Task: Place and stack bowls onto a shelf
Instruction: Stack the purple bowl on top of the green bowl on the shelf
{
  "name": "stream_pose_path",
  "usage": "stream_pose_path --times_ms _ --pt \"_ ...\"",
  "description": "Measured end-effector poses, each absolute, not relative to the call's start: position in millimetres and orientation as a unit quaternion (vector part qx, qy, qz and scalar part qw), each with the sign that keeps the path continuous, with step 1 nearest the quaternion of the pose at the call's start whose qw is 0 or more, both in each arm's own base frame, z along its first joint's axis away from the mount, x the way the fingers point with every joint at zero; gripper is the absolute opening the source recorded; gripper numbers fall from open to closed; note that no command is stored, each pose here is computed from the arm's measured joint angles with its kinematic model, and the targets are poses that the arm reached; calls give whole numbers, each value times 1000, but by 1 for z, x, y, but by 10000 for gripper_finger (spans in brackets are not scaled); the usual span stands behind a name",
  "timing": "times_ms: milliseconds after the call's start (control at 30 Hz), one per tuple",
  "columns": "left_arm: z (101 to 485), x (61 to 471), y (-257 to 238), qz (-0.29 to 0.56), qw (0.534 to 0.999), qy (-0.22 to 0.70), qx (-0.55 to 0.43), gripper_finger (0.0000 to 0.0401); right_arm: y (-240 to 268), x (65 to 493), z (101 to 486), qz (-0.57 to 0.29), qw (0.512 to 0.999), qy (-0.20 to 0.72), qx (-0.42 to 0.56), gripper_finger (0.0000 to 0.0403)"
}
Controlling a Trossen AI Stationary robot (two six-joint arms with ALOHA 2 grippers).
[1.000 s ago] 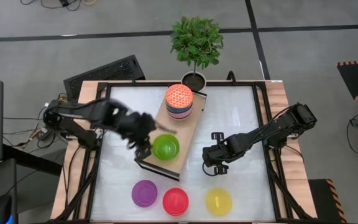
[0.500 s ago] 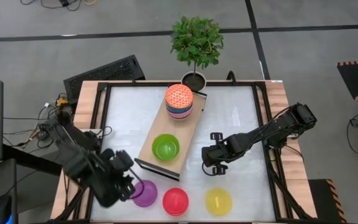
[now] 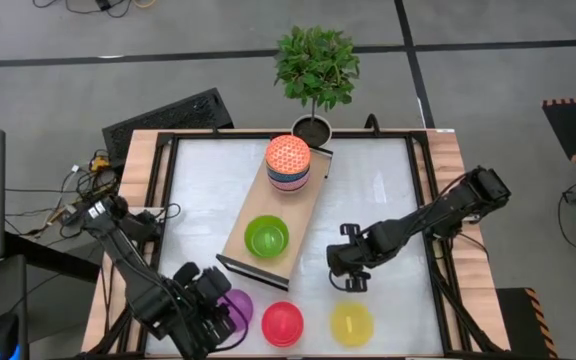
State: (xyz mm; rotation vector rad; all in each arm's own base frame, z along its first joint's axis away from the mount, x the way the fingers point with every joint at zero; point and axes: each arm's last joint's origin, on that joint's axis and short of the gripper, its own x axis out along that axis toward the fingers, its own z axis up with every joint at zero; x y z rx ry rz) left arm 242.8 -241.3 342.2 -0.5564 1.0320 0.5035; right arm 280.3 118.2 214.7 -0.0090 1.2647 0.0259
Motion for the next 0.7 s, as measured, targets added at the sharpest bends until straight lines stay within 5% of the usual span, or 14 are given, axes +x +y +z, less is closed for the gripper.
stream_pose_path --times_ms 233,500,700 --pt "334 238 -249 253 801 486 -240 181 136 274 212 2 806 592 20 38" --pt "266 228 -248 294 754 533 -246 181 151 264 212 -9 803 595 26 38" --pt "224 213 -231 280 745 503 -337 181 151 262 211 -14 799 600 26 38"
